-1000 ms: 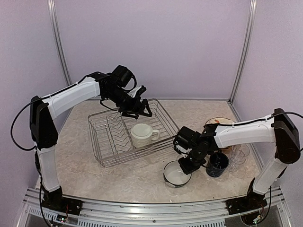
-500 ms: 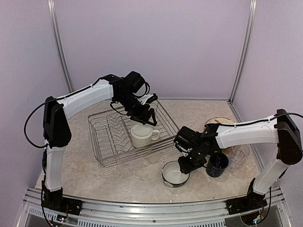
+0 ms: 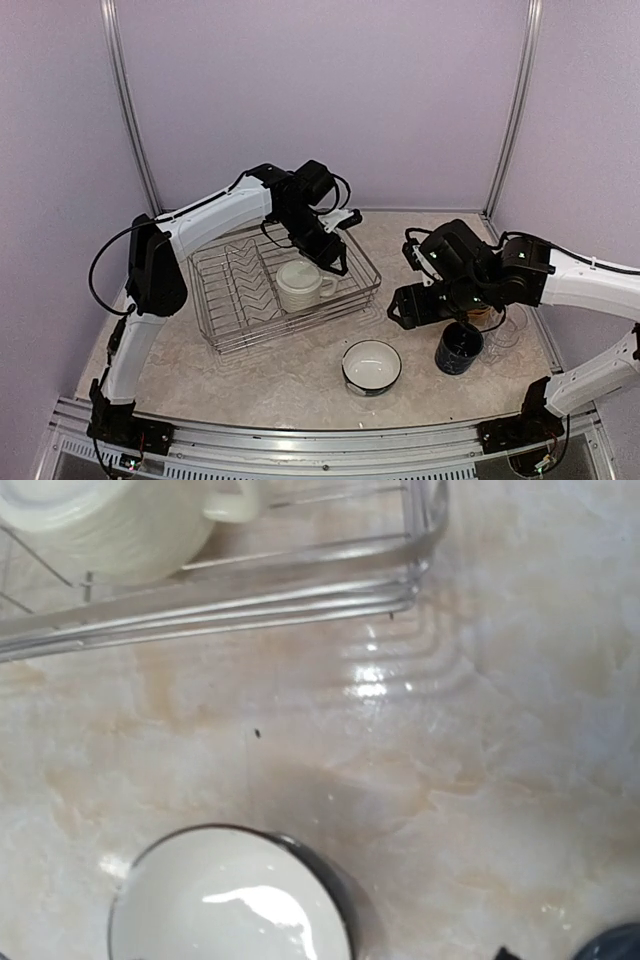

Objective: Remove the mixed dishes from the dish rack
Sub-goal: Grab the cup from the dish rack.

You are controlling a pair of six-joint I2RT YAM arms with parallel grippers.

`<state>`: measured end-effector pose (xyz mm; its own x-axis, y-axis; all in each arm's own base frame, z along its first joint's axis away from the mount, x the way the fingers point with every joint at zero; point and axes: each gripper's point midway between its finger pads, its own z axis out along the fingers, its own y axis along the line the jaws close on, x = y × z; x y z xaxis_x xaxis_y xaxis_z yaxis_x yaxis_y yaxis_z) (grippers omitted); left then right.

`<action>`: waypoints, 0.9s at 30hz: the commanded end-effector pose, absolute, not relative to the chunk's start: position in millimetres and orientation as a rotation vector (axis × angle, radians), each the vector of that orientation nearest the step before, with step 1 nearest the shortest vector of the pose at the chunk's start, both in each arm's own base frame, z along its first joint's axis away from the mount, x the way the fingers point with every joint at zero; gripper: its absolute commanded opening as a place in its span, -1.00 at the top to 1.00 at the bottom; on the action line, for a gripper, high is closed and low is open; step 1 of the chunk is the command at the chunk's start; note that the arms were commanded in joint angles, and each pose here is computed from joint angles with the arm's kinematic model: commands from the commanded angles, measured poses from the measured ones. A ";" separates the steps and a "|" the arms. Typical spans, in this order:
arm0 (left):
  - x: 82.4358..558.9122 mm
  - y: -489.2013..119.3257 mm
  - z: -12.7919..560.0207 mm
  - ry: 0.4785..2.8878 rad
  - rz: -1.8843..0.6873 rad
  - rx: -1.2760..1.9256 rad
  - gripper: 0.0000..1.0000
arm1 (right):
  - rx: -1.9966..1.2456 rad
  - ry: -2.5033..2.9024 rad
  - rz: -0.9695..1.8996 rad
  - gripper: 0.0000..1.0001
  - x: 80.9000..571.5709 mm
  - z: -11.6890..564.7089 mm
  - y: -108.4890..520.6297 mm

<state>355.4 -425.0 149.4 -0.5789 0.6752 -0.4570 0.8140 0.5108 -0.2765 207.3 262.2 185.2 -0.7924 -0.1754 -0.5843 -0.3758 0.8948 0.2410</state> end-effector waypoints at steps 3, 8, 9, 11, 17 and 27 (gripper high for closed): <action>350.4 -423.4 117.5 2.442 -0.487 1.446 -0.09 | -0.355 2.516 0.430 -0.43 203.4 172.5 251.4; 359.7 -414.5 100.1 2.461 -0.358 1.461 -0.14 | -0.352 2.505 0.449 -0.42 203.4 172.8 252.7; 359.6 -413.4 98.1 2.462 -0.349 1.472 -0.15 | -0.354 2.504 0.455 -0.43 203.4 172.5 253.8; 356.2 -412.1 92.7 2.465 -0.337 1.507 -0.15 | -0.358 2.503 0.460 -0.43 203.7 172.3 255.4; 354.0 -403.8 74.4 2.468 -0.225 1.595 -0.08 | -0.359 2.502 0.457 -0.42 204.8 169.6 256.5; 355.8 -382.7 60.5 2.477 -0.055 1.686 -0.20 | -0.350 2.497 0.472 -0.41 204.4 168.9 256.9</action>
<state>369.3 -417.2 94.9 -0.3509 0.8750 -0.3336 0.9202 0.3881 0.0500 205.2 257.7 166.8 -0.8086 -0.1567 -0.5672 -0.3471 0.9054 0.2447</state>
